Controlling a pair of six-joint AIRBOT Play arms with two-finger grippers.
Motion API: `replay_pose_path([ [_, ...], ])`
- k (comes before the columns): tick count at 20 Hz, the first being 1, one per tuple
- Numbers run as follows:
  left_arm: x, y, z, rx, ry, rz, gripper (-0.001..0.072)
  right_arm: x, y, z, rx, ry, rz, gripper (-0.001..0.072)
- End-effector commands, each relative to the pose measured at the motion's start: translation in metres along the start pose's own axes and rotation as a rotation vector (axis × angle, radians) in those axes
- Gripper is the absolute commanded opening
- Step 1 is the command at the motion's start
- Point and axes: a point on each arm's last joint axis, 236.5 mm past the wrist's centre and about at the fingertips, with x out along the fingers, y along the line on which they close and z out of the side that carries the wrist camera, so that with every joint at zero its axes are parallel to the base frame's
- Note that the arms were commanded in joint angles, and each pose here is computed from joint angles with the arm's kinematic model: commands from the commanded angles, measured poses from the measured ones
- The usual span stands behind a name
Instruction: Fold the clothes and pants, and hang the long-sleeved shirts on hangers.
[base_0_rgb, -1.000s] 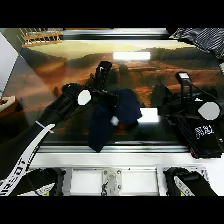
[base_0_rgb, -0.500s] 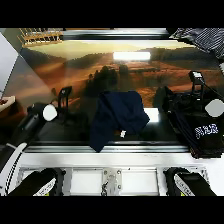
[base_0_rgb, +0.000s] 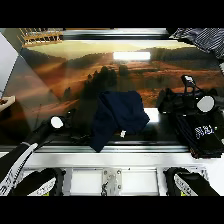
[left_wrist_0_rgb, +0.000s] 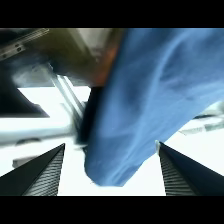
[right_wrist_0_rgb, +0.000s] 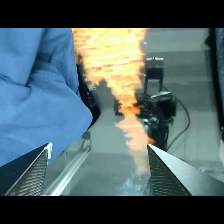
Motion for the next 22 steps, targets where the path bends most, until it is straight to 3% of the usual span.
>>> replay_pose_path([
  [1,0.023,-0.016,-0.008,0.049,0.075,-0.001,0.061,0.016,-0.004,-0.02,0.021,0.06,0.004,0.0661],
  [2,0.029,-0.02,-0.011,0.076,0.087,0.009,0.0608,0.023,-0.003,-0.029,0.038,0.077,0.017,0.0661],
  [3,0.035,-0.025,-0.012,0.098,0.092,0.016,0.0378,0.03,0.001,-0.037,0.064,0.089,0.039,0.0661],
  [4,0.037,-0.028,-0.009,0.125,0.086,0.017,0.0081,0.037,0.004,-0.044,0.094,0.095,0.064,0.0661],
  [5,0.036,-0.029,-0.002,0.142,0.075,0.025,0.0006,0.046,0.008,-0.051,0.131,0.104,0.091,0.0661],
  [12,-0.04,-0.03,0.066,0.155,-0.166,0.005,0.0006,0.113,0.044,-0.087,0.205,0.2,0.202,0.066],
  [17,-0.05,-0.016,0.057,0.129,-0.201,0.001,0.0006,0.144,0.07,-0.078,0.23,0.135,0.22,0.0649],
  [18,-0.047,-0.013,0.054,0.125,-0.198,0.004,0.0006,0.144,0.072,-0.074,0.222,0.118,0.219,0.0443],
  [19,-0.045,-0.01,0.051,0.121,-0.195,0.007,0.0006,0.143,0.072,-0.068,0.21,0.101,0.222,0.0181],
  [20,-0.044,-0.006,0.05,0.126,-0.191,0.021,0.0006,0.14,0.071,-0.058,0.157,0.083,0.22,0.0013],
  [22,-0.052,0.01,0.055,0.174,-0.2,0.109,0.0005,0.121,0.05,-0.025,0.02,0.069,0.156,0.0013],
])
